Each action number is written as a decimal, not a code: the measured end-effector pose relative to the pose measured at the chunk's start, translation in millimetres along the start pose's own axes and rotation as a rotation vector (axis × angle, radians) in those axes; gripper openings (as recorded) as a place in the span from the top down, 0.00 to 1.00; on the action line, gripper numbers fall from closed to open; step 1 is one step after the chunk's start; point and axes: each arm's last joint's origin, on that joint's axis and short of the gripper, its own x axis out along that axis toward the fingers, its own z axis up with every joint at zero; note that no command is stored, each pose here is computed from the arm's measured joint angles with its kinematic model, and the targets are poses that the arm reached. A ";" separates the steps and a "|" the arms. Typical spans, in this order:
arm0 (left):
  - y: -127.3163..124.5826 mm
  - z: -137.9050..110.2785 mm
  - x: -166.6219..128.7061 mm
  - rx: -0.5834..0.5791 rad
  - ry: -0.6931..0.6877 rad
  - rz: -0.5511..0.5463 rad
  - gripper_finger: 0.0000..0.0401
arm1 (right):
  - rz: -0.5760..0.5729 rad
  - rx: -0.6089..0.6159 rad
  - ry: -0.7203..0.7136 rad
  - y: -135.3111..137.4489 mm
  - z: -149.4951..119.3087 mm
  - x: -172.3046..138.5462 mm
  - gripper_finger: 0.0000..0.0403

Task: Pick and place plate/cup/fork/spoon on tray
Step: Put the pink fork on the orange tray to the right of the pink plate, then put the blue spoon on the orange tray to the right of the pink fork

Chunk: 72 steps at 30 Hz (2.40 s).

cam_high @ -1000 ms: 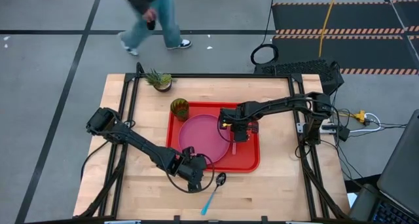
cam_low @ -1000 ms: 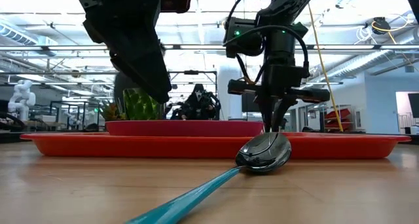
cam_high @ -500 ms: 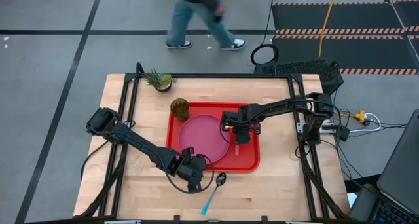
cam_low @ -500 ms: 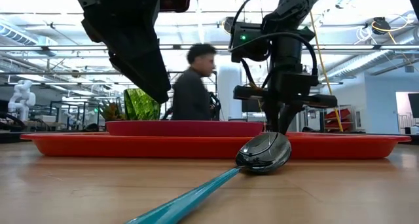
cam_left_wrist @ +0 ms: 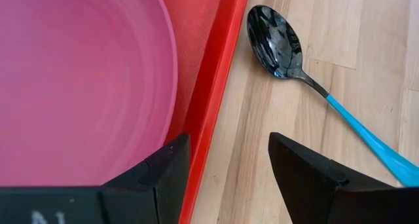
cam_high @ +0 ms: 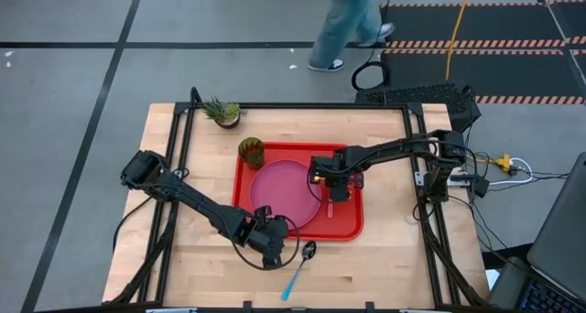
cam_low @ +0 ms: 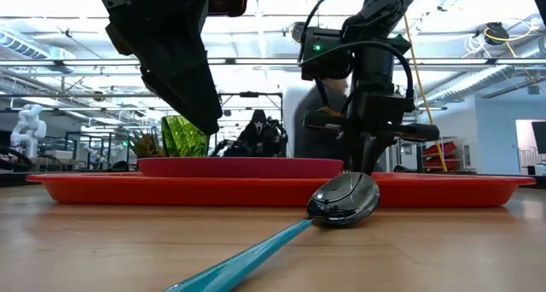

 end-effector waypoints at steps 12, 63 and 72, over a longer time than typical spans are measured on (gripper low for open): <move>-1.3 -1.0 -0.4 -0.015 0.001 -0.002 0.48 | 0.002 0.026 -0.001 0.2 0.0 0.0 0.75; -37.2 -21.4 -11.4 -0.479 0.001 -0.119 0.48 | -0.074 1.269 -0.166 52.6 118.1 -95.1 0.68; -52.7 -27.2 -17.0 -0.597 -0.021 -0.189 0.61 | 0.014 1.446 -0.021 75.7 110.9 -72.9 0.68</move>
